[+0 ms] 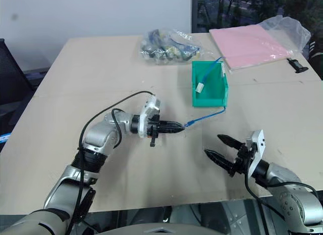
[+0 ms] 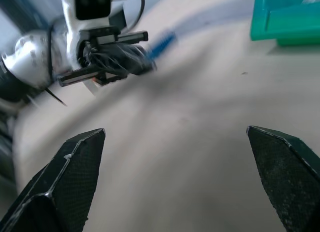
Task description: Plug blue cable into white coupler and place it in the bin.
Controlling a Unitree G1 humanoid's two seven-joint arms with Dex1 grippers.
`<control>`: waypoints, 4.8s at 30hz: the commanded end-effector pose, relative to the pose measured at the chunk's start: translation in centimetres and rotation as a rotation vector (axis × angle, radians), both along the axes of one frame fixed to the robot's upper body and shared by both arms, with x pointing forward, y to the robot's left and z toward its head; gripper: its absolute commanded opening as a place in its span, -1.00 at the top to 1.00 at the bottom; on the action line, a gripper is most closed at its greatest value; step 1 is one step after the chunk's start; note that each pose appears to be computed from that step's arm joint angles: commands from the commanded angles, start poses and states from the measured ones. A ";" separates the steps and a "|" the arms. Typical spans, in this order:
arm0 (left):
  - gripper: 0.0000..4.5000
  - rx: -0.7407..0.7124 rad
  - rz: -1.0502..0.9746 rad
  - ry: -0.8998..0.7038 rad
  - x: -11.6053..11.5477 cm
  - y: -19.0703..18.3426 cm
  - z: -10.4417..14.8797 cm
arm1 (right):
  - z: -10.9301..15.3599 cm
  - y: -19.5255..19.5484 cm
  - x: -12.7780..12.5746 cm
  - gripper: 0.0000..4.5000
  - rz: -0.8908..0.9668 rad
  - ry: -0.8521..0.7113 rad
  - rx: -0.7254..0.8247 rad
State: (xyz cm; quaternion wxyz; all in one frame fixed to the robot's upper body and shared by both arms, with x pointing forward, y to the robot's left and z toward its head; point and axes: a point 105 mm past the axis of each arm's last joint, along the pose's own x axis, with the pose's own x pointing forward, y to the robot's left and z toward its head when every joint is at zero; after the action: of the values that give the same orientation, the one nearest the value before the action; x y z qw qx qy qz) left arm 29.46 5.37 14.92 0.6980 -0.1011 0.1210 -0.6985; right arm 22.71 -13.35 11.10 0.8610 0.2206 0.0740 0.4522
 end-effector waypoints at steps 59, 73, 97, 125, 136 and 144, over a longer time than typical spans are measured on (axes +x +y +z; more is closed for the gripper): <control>-0.96 0.326 1.510 -0.397 -9.8 16.1 -2.8 | 5.6 2.8 5.0 1.00 0.063 -0.098 0.254; -0.96 0.421 1.439 -0.313 -5.7 19.3 -9.2 | 5.3 2.8 5.2 1.00 0.016 -0.095 0.233; 0.76 0.149 0.871 -0.341 -0.8 8.8 -7.4 | 5.9 3.2 4.8 1.00 0.017 -0.190 0.104; 0.76 0.338 -0.251 -0.415 2.8 -1.1 -9.2 | 0.0 6.3 6.3 1.00 0.304 -0.435 -0.320; 0.76 0.320 -0.251 -0.420 2.7 -1.0 -8.9 | -1.7 5.6 7.4 1.00 0.271 -0.401 -0.372; 0.76 0.309 -0.245 -0.420 2.9 -1.1 -8.6 | -4.4 5.8 6.9 1.00 0.339 -0.385 -0.504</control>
State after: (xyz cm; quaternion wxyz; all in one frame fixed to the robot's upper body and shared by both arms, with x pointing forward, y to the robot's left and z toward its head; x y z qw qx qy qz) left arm 32.86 4.43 7.31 0.6351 0.1685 0.0702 -0.7505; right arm 29.84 -7.09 9.38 0.8008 -0.0813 -0.0003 0.5934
